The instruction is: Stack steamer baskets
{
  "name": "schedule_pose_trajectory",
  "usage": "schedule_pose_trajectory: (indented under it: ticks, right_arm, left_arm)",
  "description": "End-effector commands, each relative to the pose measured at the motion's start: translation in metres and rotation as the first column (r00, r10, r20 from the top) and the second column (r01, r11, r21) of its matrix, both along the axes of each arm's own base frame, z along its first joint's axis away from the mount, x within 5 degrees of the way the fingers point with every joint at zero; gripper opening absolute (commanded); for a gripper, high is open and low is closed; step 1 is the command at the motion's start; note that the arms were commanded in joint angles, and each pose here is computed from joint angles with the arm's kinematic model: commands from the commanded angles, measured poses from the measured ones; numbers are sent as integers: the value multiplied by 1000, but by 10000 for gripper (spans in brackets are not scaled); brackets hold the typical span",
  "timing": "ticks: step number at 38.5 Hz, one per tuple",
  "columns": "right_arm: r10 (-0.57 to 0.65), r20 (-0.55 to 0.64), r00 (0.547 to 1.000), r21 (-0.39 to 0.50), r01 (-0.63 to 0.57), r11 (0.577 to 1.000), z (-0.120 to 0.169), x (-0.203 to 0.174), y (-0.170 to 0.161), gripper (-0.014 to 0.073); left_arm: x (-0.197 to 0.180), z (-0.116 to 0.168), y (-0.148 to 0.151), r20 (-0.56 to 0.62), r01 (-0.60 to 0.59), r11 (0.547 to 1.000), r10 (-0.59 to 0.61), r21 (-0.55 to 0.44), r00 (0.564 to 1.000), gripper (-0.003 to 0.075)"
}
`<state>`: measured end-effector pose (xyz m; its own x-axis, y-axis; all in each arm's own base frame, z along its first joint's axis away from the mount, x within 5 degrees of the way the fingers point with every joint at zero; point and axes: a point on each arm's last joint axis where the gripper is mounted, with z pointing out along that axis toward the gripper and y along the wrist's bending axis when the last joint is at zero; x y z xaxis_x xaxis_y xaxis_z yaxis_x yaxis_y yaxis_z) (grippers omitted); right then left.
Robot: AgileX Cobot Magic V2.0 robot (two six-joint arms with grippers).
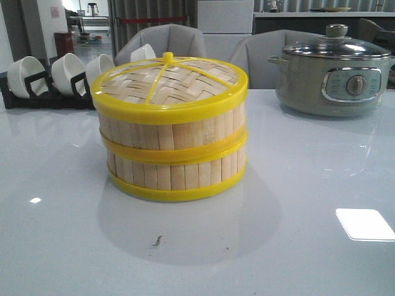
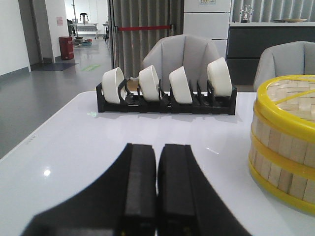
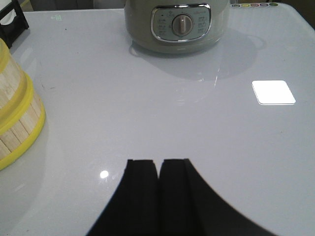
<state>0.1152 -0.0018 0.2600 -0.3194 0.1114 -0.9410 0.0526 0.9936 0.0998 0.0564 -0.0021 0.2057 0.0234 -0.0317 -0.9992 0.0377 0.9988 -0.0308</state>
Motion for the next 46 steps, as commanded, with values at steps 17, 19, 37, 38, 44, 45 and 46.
schedule_pose_trajectory:
  ticks: [17, 19, 37, 38, 44, 45, 46]
  right_arm:
    - [4, 112, 994, -21, -2, 1000, 18, 3, 0, 52]
    - [4, 112, 994, -21, -2, 1000, 18, 3, 0, 52]
    - [4, 112, 994, -21, -2, 1000, 18, 3, 0, 52]
    - [4, 112, 994, -21, -2, 1000, 18, 3, 0, 52]
    - [4, 112, 994, -21, -2, 1000, 18, 3, 0, 52]
    - [4, 112, 994, -21, -2, 1000, 18, 3, 0, 52]
    - [4, 112, 994, -21, -2, 1000, 18, 3, 0, 52]
  left_arm:
    - [-2, 9, -1, 103, 29, 999, -27, -17, 994, 94]
    - [-2, 9, -1, 101, 29, 999, -27, -17, 995, 94]
    - [-2, 9, -1, 101, 29, 999, -27, -17, 995, 94]
    - [-2, 9, -1, 101, 29, 999, -27, -17, 995, 94]
    - [-2, 9, -1, 101, 29, 999, -27, -17, 995, 94]
    - [-2, 9, -1, 101, 29, 999, -27, -17, 995, 94]
    - [-2, 9, -1, 101, 29, 999, -27, -17, 995, 94]
